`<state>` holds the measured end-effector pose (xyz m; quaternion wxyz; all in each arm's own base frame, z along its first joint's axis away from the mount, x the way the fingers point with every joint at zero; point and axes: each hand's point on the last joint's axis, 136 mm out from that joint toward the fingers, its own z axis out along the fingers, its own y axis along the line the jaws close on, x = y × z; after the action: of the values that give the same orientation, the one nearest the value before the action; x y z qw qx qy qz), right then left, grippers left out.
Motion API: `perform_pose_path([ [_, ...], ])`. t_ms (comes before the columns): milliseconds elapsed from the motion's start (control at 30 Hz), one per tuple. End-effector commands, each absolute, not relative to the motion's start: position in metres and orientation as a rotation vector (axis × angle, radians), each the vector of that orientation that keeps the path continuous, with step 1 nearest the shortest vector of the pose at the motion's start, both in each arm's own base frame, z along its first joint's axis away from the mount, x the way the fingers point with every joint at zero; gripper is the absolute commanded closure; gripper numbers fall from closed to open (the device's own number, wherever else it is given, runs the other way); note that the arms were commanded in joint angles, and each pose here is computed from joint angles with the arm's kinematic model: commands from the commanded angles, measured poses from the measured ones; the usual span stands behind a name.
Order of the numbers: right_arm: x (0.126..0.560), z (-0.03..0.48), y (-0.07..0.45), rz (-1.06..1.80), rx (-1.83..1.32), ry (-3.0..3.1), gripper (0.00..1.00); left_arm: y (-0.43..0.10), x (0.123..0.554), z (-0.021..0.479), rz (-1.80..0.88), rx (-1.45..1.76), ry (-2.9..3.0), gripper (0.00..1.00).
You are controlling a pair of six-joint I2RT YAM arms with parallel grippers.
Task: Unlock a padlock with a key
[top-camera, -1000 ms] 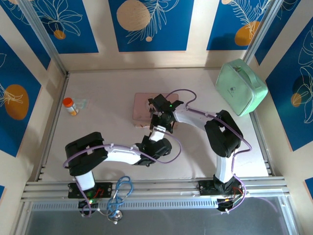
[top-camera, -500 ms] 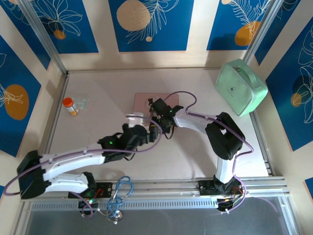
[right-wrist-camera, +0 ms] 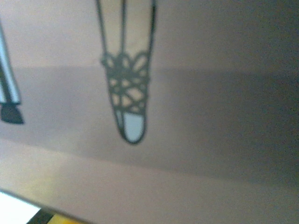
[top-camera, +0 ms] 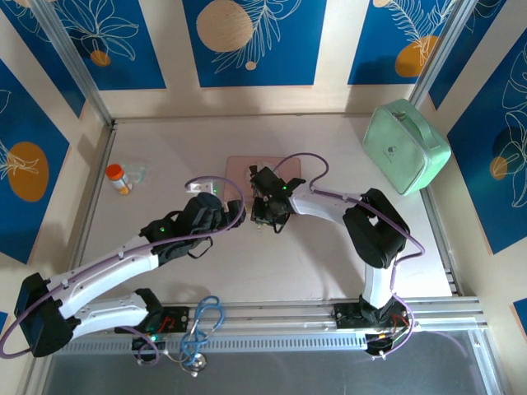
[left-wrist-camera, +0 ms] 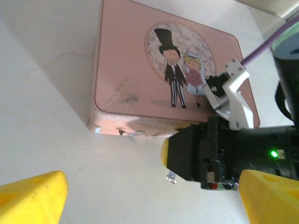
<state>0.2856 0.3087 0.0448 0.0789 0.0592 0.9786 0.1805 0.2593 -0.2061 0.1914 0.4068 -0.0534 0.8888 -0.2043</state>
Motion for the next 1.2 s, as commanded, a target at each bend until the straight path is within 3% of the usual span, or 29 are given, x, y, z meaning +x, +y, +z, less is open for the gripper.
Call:
perform_pose_path([
  [0,0.223,0.000,0.288,0.308,0.172,3.212,0.81,-0.213,0.259,0.195,-0.584,-0.149,2.258,0.10],
  [133,0.221,-0.001,0.287,0.227,0.160,3.229,0.80,-0.215,0.261,0.192,-0.618,-0.171,2.268,0.15],
  [233,0.221,-0.003,0.286,0.202,0.163,3.237,0.74,-0.218,0.261,0.192,-0.648,-0.175,2.272,0.20],
  [367,0.226,0.004,0.281,0.147,0.140,3.205,0.52,-0.223,0.261,0.194,-0.691,-0.181,2.274,0.20],
  [467,0.231,0.019,0.284,0.154,0.069,3.133,0.44,-0.222,0.262,0.195,-0.703,-0.195,2.276,0.17],
  [733,0.240,0.067,0.298,0.316,-0.067,2.933,0.41,-0.213,0.273,0.184,-0.677,-0.212,2.313,0.15],
  [1033,0.245,0.110,0.277,0.334,-0.037,2.718,0.42,-0.200,0.311,0.155,-0.662,-0.210,2.428,0.13],
  [1167,0.246,0.135,0.273,0.401,-0.010,2.496,0.31,-0.201,0.327,0.138,-0.708,-0.224,2.475,0.16],
])
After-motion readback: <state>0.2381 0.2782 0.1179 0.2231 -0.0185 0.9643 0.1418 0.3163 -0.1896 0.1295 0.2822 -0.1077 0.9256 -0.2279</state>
